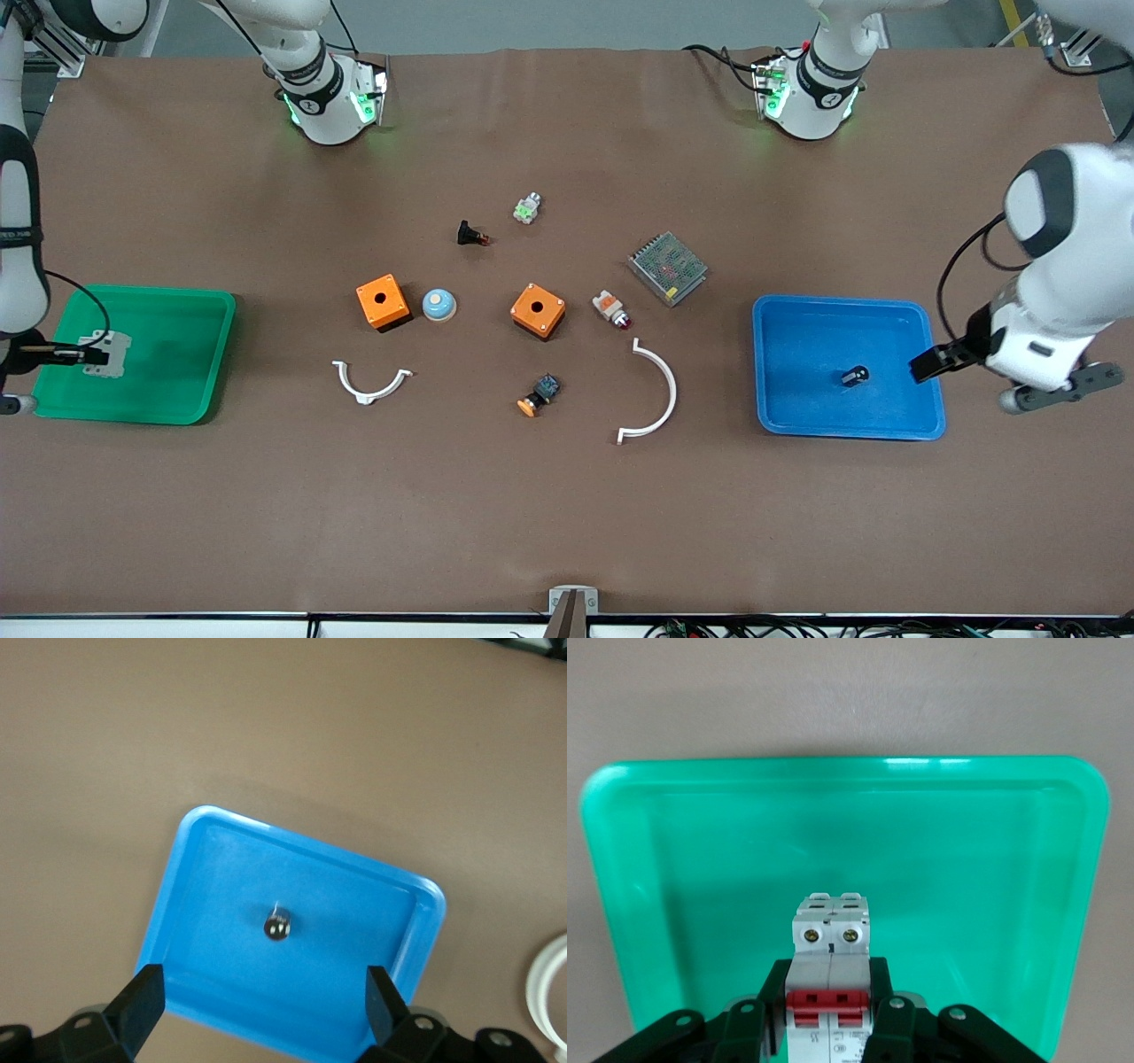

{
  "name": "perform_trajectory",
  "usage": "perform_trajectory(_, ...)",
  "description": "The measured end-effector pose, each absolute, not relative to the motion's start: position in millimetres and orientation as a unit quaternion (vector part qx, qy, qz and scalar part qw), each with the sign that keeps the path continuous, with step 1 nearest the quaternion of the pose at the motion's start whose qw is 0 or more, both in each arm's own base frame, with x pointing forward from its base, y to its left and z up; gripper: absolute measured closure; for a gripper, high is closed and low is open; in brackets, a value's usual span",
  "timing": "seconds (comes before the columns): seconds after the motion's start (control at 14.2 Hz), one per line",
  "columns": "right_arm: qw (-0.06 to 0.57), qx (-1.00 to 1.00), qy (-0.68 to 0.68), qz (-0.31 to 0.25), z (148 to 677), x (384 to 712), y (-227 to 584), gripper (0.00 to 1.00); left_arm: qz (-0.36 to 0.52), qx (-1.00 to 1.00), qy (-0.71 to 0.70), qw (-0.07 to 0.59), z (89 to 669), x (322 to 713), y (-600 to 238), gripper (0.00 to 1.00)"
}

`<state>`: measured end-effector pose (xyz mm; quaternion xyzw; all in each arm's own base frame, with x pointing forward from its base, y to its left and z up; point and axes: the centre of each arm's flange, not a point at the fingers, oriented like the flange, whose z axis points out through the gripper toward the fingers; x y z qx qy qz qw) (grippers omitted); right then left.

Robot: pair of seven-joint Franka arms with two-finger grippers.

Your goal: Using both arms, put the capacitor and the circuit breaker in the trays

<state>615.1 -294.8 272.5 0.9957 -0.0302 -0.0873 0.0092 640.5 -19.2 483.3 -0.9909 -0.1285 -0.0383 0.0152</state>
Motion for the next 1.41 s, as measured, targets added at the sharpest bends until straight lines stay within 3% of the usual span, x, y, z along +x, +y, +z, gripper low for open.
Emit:
perform_trajectory(0.35, 0.012, 0.996, -0.017, -0.083, 236, 611, -293, 0.6, -0.04, -0.997, -0.069, 0.019, 583, 614, -32, 0.0)
perform_trajectory(0.63, 0.013, 0.997, -0.015, -0.08, 232, 612, -294, 0.6, -0.039, -0.998, -0.038, 0.022, 621, 585, -51, 0.0)
perform_trajectory(0.91, 0.013, 0.997, -0.012, -0.077, 241, 614, -293, 0.25, -0.027, -0.999, -0.03, 0.027, 629, 561, -61, 0.0)
perform_trajectory(1.05, 0.011, 0.997, -0.01, -0.076, 271, 617, -290, 0.04, -0.025, -0.999, -0.026, 0.031, 632, 546, -66, 0.0)
perform_trajectory(1.12, 0.008, 0.997, -0.008, -0.076, 296, 617, -285, 0.0, -0.024, -0.999, -0.025, 0.032, 632, 539, -66, 0.0)
perform_trajectory(1.41, -0.007, 0.996, 0.011, -0.085, 421, 603, -236, 0.01, -0.019, -0.999, -0.028, 0.033, 628, 533, -63, 0.0)
